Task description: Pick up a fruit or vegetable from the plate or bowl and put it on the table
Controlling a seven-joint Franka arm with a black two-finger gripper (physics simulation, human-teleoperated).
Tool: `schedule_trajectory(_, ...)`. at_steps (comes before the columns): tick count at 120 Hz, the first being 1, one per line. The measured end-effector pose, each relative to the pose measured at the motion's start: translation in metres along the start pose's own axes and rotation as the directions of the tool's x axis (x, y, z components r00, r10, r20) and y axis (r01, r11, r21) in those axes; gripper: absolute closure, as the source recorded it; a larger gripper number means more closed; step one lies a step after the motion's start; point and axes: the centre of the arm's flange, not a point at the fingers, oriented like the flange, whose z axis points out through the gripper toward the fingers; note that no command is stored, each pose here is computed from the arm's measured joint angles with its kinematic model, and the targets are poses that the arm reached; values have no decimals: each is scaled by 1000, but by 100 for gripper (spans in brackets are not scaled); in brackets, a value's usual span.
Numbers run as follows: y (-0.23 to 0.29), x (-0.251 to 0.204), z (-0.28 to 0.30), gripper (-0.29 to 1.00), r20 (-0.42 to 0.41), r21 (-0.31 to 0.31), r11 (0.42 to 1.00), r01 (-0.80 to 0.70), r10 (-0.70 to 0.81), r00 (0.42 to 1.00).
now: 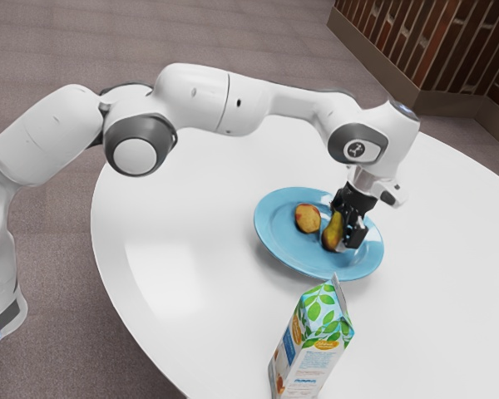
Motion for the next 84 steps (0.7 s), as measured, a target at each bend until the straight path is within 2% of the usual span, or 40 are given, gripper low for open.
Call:
schedule_trajectory(9, 0, 0, 0, 41, -1, 3, 1000, 0, 0, 1000)
schedule_trajectory(42, 0, -4, -15, 43, -21, 12, 1000, -2, 3, 1000)
schedule_trajectory(61, 0, -12, -45, 43, -60, 18, 1000, -3, 4, 998)
schedule_trajectory(84, -37, -26, -81, 48, -107, 20, 999, 48, -45, 993)
